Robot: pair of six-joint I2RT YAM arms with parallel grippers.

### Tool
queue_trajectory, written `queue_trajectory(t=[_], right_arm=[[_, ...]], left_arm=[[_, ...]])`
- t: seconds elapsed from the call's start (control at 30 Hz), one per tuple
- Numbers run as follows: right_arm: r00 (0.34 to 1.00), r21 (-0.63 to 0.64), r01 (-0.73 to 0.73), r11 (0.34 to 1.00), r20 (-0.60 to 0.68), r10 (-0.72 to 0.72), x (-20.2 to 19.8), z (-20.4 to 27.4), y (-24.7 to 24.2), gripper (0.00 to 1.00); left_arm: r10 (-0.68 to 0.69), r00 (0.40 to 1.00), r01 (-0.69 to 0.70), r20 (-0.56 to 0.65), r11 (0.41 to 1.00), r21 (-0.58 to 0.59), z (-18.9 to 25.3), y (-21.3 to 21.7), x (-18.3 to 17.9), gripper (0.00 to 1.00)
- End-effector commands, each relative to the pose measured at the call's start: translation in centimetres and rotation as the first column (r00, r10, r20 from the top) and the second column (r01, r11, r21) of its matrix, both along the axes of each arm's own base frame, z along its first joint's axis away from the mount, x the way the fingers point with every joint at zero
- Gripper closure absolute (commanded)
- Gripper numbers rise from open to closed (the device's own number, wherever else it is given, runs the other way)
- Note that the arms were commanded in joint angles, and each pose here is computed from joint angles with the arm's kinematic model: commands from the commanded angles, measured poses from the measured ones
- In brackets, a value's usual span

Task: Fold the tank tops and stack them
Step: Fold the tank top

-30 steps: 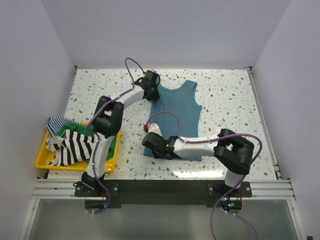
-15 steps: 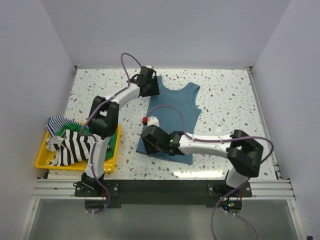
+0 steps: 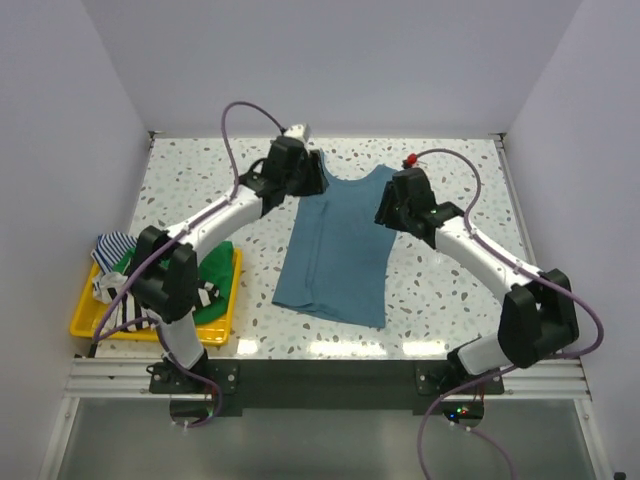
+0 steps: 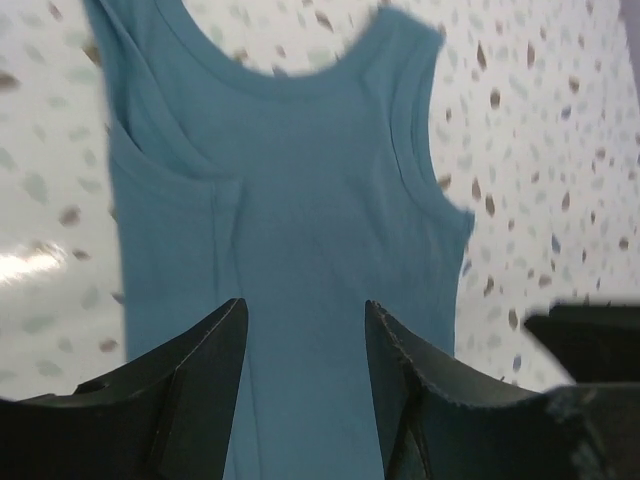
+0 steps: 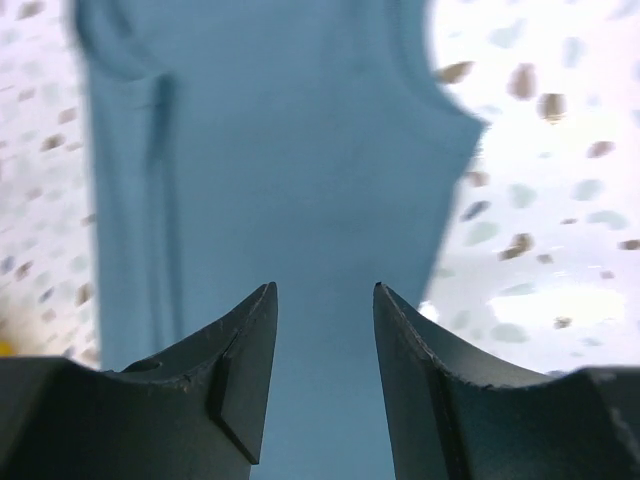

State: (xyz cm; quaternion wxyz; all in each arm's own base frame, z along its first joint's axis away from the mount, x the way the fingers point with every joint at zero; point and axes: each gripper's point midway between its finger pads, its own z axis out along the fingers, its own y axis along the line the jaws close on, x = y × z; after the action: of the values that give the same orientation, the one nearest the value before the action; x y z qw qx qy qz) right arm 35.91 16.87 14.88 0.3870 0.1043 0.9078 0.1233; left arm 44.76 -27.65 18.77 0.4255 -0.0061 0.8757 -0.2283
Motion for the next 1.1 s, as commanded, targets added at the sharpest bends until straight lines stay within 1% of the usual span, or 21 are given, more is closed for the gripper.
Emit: queue_trajectory(t=[0.0, 0.03, 0.07, 0.1, 0.13, 0.17, 0.23, 0.27, 0.33, 0.47, 0.63, 0.7, 0.83, 0.87, 1.07], right_arm=[[0.994, -0.016, 0.043, 0.999, -0.101, -0.044, 1.6, -2.9, -4.1, 0.53], [0.992, -0.003, 0.048, 0.999, -0.116, -0.048, 2.0, -3.4, -4.5, 0.53], [0.986, -0.002, 0.061, 0.998, -0.153, -0.061, 2.4, -5.0, -5.1, 0.54], [0.985, 0.007, 0.09, 0.996, -0.149, -0.088, 3.5, -5.3, -6.2, 0.54], [0.983, 0.008, 0.097, 0.995, -0.158, -0.095, 3.9, -5.9, -6.5, 0.54], [0.975, -0.002, 0.102, 0.995, -0.198, -0.1, 4.2, -7.6, -6.8, 0.54], [0.975, -0.006, 0.104, 0.995, -0.197, -0.103, 5.4, -8.1, -7.1, 0.55], [0.975, -0.004, 0.103, 0.995, -0.198, -0.102, 5.7, -8.4, -7.0, 0.55], [0.972, -0.006, 0.107, 0.994, -0.21, -0.106, 6.5, -9.2, -7.0, 0.55], [0.97, -0.01, 0.119, 0.993, -0.21, -0.118, 7.3, -9.9, -7.0, 0.55], [0.968, -0.027, 0.143, 0.989, -0.204, -0.145, 7.5, -10.2, -7.5, 0.55], [0.967, -0.033, 0.14, 0.99, -0.209, -0.144, 7.7, -10.4, -7.5, 0.57], [0.964, -0.044, 0.143, 0.989, -0.219, -0.149, 7.8, -11.3, -7.6, 0.67], [0.963, -0.051, 0.146, 0.988, -0.223, -0.154, 7.8, -11.6, -7.7, 0.73], [0.962, -0.066, 0.153, 0.986, -0.218, -0.164, 8.1, -11.7, -8.1, 0.84]], left_arm=[[-0.125, 0.991, 0.125, -0.044, 0.992, 0.002, -2.4, -3.4, -6.3, 0.45], [-0.151, 0.987, 0.151, -0.056, 0.988, 0.009, -2.9, -4.1, -7.7, 0.46], [-0.185, 0.98, 0.187, -0.072, 0.982, 0.017, -3.8, -4.6, -9.4, 0.46], [-0.252, 0.964, 0.255, -0.079, 0.967, 0.024, -4.2, -6.6, -11.9, 0.46], [-0.28, 0.956, 0.284, -0.086, 0.958, 0.036, -4.6, -7.4, -13.1, 0.46], [-0.333, 0.936, 0.341, -0.114, 0.939, 0.053, -5.6, -8.8, -15.7, 0.46], [-0.384, 0.915, 0.393, -0.124, 0.918, 0.059, -6.2, -10.2, -17.9, 0.46], [-0.419, 0.898, 0.431, -0.136, 0.9, 0.07, -6.8, -11.1, -19.8, 0.47], [-0.446, 0.884, 0.459, -0.144, 0.885, 0.076, -7.2, -11.9, -21.0, 0.47], [-0.518, 0.837, 0.539, -0.178, 0.837, 0.098, -8.7, -14.1, -24.5, 0.47], [-0.54, 0.811, 0.576, -0.226, 0.806, 0.141, -10.9, -15.5, -26.7, 0.47], [-0.546, 0.805, 0.585, -0.233, 0.798, 0.149, -11.4, -15.8, -27.3, 0.47], [-0.544, 0.8, 0.591, -0.251, 0.787, 0.177, -12.0, -16.3, -28.1, 0.48], [-0.548, 0.795, 0.598, -0.26, 0.781, 0.181, -12.3, -16.5, -28.5, 0.49], [-0.555, 0.78, 0.616, -0.289, 0.761, 0.204, -13.7, -17.2, -29.9, 0.51]])
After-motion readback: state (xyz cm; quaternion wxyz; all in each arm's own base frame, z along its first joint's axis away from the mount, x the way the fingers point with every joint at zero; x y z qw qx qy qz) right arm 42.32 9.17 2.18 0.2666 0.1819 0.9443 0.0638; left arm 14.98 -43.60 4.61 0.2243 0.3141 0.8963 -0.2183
